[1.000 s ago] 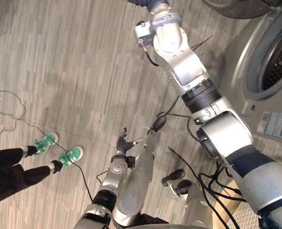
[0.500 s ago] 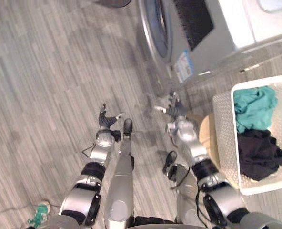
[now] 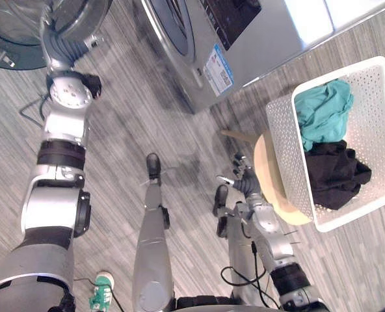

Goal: Pick up the laundry basket with both hands and put the clothes into the washing machine.

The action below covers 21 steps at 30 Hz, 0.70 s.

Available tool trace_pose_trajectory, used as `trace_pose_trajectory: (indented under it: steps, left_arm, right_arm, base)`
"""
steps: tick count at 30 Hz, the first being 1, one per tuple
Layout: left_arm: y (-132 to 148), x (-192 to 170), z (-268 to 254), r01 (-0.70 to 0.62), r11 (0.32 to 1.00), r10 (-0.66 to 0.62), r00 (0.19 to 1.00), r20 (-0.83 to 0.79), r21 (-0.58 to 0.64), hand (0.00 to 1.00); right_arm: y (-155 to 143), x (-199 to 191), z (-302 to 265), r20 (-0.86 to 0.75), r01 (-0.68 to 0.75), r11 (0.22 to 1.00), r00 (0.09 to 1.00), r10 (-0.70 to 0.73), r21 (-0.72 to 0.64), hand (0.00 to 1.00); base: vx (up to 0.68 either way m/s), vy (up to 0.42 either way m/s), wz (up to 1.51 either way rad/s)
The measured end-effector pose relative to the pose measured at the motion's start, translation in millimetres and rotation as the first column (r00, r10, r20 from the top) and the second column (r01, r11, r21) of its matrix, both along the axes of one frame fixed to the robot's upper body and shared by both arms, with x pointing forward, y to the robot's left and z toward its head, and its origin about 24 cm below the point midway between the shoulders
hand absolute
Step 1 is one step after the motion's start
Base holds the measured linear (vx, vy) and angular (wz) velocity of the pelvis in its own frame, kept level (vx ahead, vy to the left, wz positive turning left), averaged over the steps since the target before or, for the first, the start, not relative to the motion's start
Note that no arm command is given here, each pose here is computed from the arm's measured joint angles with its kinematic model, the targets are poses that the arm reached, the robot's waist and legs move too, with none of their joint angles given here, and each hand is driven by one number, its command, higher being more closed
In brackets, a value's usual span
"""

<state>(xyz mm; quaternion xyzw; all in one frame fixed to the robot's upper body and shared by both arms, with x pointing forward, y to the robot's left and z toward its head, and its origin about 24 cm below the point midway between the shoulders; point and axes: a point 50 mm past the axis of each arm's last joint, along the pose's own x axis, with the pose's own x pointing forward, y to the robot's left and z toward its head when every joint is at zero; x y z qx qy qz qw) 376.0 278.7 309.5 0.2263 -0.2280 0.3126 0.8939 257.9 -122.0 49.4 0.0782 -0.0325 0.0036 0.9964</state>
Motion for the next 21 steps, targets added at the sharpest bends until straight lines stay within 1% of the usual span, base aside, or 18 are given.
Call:
trace_pose_trajectory:
  steps: [2, 4, 5, 6, 7, 10, 14, 17, 18, 19, 20, 21]
  left_arm:
    - [8, -5, 6, -0.027, 0.999, 0.028, 0.999, 0.023, -0.024, 0.00]
    - [15, -7, 4, -0.052, 0.997, 0.053, 0.999, 0.012, -0.049, 0.00]
    - [26, -11, 4, -0.081, 0.991, 0.083, 0.996, 0.020, -0.107, 0.00]
    - [32, -14, 5, -0.096, 0.987, 0.100, 0.995, 0.025, -0.130, 0.00]
    - [39, -17, 5, -0.115, 0.983, 0.120, 0.992, 0.028, -0.146, 0.00]
    - [75, -37, -3, -0.228, 0.953, 0.236, 0.972, 0.018, -0.199, 0.00]
    - [99, -52, -23, -0.308, 0.920, 0.314, 0.949, -0.016, -0.241, 0.00]
    - [106, -58, -50, -0.343, 0.912, 0.335, 0.939, -0.075, -0.224, 0.00]
    - [106, -60, -68, -0.349, 0.913, 0.333, 0.937, -0.110, -0.213, 0.00]
    - [105, -60, -78, -0.345, 0.914, 0.324, 0.937, -0.129, -0.213, 0.00]
    - [97, -64, -106, -0.319, 0.919, 0.287, 0.944, -0.163, -0.231, 0.00]
    - [92, -66, -120, -0.308, 0.923, 0.271, 0.946, -0.180, -0.231, 0.00]
  right_arm:
    - [-1, -4, 7, 0.040, 0.005, 1.000, 0.999, -0.006, 0.012, 0.00]
    - [-2, -8, 11, 0.061, 0.008, 1.000, 0.998, -0.009, 0.018, 0.00]
    - [-4, -13, 14, 0.078, 0.009, 1.000, 0.997, -0.010, 0.022, 0.00]
    - [-4, -14, 16, 0.086, 0.007, 1.000, 0.996, -0.009, 0.024, 0.00]
    - [-4, -15, 17, 0.094, 0.003, 1.000, 0.996, -0.005, 0.025, 0.00]
    - [-4, -19, 24, 0.138, -0.002, 0.999, 0.990, -0.003, 0.035, 0.00]
    - [-2, -20, 27, 0.155, -0.010, 0.999, 0.988, 0.002, 0.046, 0.00]
    - [1, -21, 37, 0.196, -0.020, 0.999, 0.980, 0.010, 0.049, 0.00]
    - [1, -22, 40, 0.213, -0.018, 0.999, 0.977, 0.009, 0.042, 0.00]
    - [1, -22, 42, 0.221, -0.016, 0.999, 0.975, 0.008, 0.034, 0.00]
    - [0, -23, 45, 0.233, -0.008, 1.000, 0.972, 0.002, 0.023, 0.00]
    - [0, -23, 47, 0.239, -0.003, 1.000, 0.971, -0.002, 0.021, 0.00]
  base:
    - [0.02, 0.015, -0.17]
    - [0.02, 0.004, -0.14]
    - [0.01, -0.007, -0.13]
    - [0.01, 0.000, -0.13]
    - [0.01, 0.002, -0.09]
    - [0.03, -0.008, -0.07]
    - [0.05, 0.001, 0.05]
    - [0.02, 0.003, 0.08]
    - [0.00, 0.000, 0.00]
    - [-0.01, -0.015, 0.05]
    - [-0.01, -0.013, 0.06]
    - [-0.02, -0.001, 0.10]
